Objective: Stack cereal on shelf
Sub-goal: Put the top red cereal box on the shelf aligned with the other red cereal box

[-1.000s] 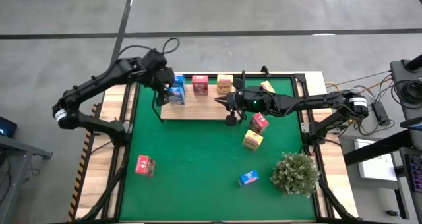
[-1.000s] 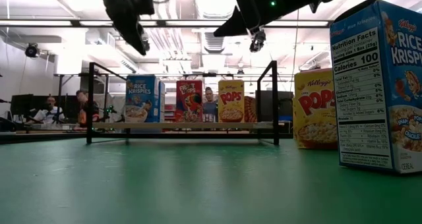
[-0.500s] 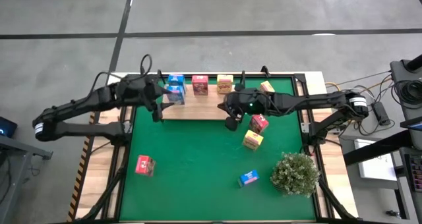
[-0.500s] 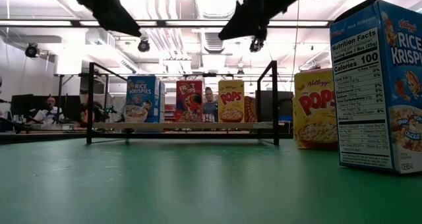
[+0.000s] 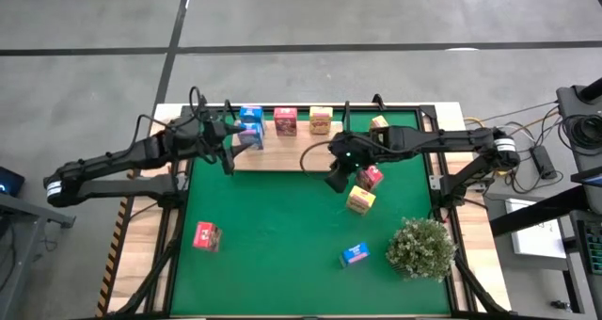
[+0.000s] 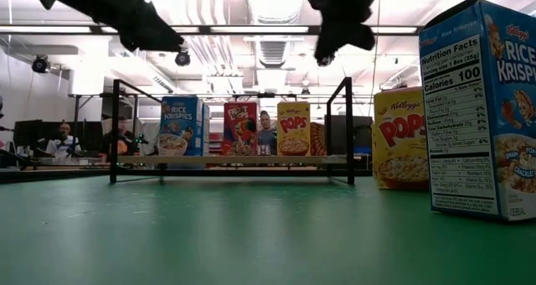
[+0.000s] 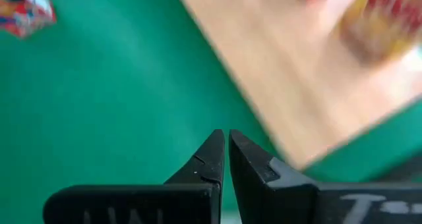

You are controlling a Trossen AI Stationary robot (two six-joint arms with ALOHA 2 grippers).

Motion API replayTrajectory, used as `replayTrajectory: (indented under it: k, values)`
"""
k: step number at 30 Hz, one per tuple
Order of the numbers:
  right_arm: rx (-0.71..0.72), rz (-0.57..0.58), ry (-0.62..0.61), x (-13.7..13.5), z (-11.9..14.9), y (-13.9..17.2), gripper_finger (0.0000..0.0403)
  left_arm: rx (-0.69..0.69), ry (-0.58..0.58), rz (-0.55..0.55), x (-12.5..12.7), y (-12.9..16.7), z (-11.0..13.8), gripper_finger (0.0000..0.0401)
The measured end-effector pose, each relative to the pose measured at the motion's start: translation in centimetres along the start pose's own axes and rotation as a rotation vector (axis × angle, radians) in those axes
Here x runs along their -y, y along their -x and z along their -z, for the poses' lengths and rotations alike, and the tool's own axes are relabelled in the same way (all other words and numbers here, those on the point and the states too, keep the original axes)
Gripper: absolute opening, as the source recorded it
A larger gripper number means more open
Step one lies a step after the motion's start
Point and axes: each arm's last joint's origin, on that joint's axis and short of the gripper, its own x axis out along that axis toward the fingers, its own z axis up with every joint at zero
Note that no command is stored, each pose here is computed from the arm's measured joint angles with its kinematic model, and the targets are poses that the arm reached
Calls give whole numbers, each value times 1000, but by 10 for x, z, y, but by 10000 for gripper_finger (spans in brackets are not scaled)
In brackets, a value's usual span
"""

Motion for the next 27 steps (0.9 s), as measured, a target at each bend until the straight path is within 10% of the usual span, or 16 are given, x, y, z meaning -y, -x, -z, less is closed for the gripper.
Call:
replayTrajectory:
  k: [13,27]
  values:
    - [-349,226,-332,25,32,2,26,23,-8,-1,1,-4,3,217]
    - [-409,313,-355,46,38,-8,223,11,-15,0,1,-6,4,217]
